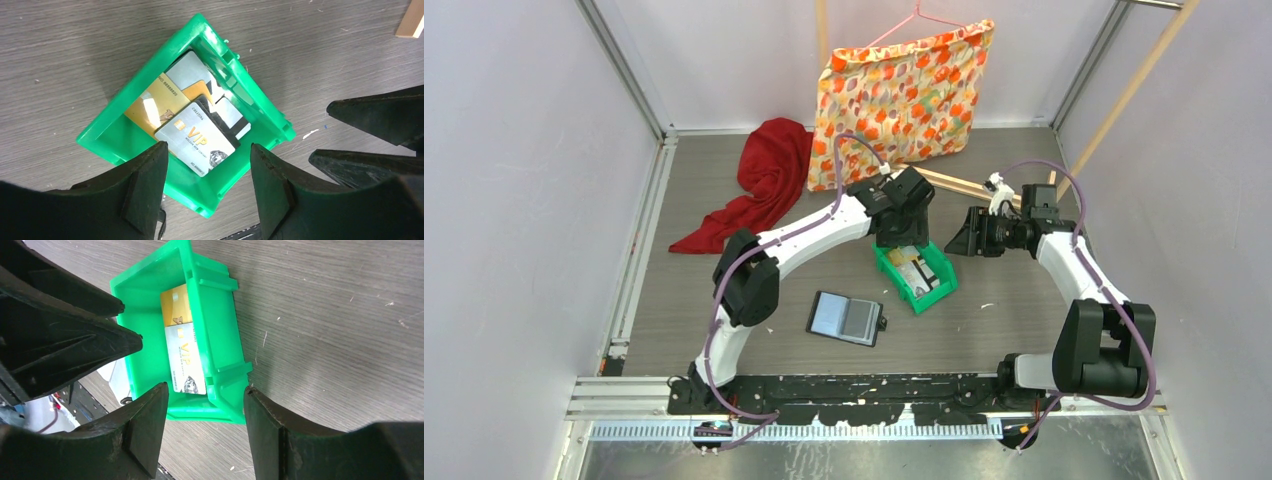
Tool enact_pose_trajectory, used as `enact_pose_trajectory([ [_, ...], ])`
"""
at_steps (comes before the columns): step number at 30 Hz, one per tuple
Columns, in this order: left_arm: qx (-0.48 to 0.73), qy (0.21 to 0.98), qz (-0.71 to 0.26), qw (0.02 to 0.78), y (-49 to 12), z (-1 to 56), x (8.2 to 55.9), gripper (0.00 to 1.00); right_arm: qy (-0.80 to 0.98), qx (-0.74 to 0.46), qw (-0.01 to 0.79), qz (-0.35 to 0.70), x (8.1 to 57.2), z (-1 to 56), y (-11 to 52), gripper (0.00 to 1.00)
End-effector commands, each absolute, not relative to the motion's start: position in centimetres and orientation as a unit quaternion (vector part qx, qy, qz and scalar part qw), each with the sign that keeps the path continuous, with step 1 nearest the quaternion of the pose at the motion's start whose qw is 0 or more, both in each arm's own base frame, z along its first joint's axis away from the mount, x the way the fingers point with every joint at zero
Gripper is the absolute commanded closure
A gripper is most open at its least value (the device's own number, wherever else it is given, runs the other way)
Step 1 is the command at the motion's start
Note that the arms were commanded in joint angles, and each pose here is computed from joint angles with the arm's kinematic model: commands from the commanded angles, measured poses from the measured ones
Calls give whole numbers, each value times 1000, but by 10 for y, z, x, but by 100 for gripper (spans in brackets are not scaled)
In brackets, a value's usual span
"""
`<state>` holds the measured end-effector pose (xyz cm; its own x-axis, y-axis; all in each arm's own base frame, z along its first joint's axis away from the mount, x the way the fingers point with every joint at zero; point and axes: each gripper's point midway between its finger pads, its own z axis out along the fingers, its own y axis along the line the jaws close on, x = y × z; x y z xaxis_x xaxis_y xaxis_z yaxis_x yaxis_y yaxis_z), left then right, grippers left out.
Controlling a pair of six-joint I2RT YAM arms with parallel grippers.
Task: Put the credit cards into the card holder
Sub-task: Move the storage box to the center of the board.
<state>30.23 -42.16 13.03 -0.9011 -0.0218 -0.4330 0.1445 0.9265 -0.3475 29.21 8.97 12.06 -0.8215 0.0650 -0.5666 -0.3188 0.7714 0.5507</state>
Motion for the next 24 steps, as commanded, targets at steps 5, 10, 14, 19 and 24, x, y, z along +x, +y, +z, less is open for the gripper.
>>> enact_pose_trajectory([
  [5,57,931,-207,294,-392,191,296,35,894,-48,292,337,302,117,100,41],
  [10,-5,939,-245,242,-369,165,268,27,902,-72,269,329,297,104,112,43],
  [14,-39,941,-263,211,-376,148,265,23,916,-88,247,305,296,92,115,45],
  [19,-44,940,-270,203,-393,140,276,22,914,-121,236,307,288,89,121,48],
  [24,-43,951,-257,166,-401,119,285,29,895,-171,218,351,270,97,136,48],
])
